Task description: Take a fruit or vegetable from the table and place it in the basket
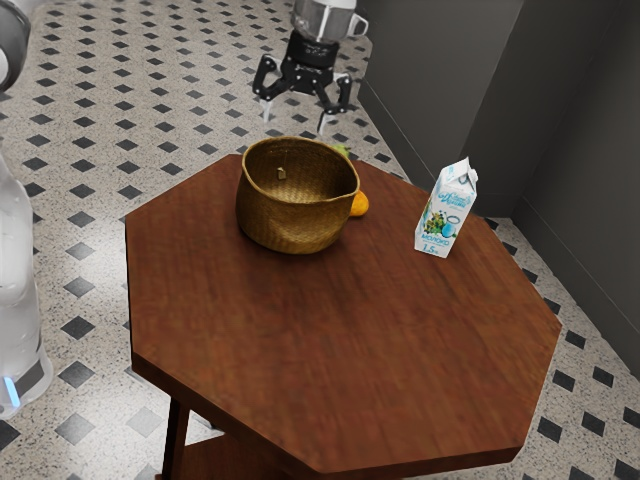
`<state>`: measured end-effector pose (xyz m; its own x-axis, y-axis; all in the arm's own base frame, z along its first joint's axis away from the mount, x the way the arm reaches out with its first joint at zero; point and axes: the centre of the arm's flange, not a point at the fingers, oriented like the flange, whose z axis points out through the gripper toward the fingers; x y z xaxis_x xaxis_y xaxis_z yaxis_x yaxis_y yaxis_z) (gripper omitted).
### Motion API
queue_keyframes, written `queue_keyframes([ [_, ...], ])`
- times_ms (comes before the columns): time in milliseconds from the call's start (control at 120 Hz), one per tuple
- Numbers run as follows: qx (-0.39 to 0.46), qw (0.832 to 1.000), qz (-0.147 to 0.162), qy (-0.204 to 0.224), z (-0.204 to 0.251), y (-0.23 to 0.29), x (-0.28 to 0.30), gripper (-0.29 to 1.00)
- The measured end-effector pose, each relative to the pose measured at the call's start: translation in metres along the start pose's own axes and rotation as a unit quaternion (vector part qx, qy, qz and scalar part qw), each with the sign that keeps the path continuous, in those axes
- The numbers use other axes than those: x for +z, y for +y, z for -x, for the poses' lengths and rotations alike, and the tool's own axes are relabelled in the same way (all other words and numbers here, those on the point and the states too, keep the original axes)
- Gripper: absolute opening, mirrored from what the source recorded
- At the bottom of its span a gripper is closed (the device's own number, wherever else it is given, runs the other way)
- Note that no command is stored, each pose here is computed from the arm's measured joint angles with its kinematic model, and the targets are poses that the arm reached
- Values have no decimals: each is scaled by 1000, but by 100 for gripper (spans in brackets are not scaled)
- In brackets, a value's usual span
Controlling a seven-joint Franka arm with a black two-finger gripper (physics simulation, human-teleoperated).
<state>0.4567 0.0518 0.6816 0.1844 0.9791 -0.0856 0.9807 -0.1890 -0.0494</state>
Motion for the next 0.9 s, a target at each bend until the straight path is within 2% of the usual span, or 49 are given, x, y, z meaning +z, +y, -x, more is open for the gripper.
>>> queue_keyframes([
  [133, 8, 1000, -3, -2, -4, -3, -5, 70],
  [250, -54, 998, 10, -7, -65, -32, -16, 70],
  [333, -75, 997, -4, -12, -89, -42, -10, 70],
  [450, -99, 995, -23, 6, -122, -45, 3, 70],
  [650, -171, 985, 2, 25, -211, -92, -2, 70],
  [800, -182, 982, 3, 39, -273, -78, 2, 70],
  [900, -174, 984, 5, 26, -297, -63, 25, 70],
])
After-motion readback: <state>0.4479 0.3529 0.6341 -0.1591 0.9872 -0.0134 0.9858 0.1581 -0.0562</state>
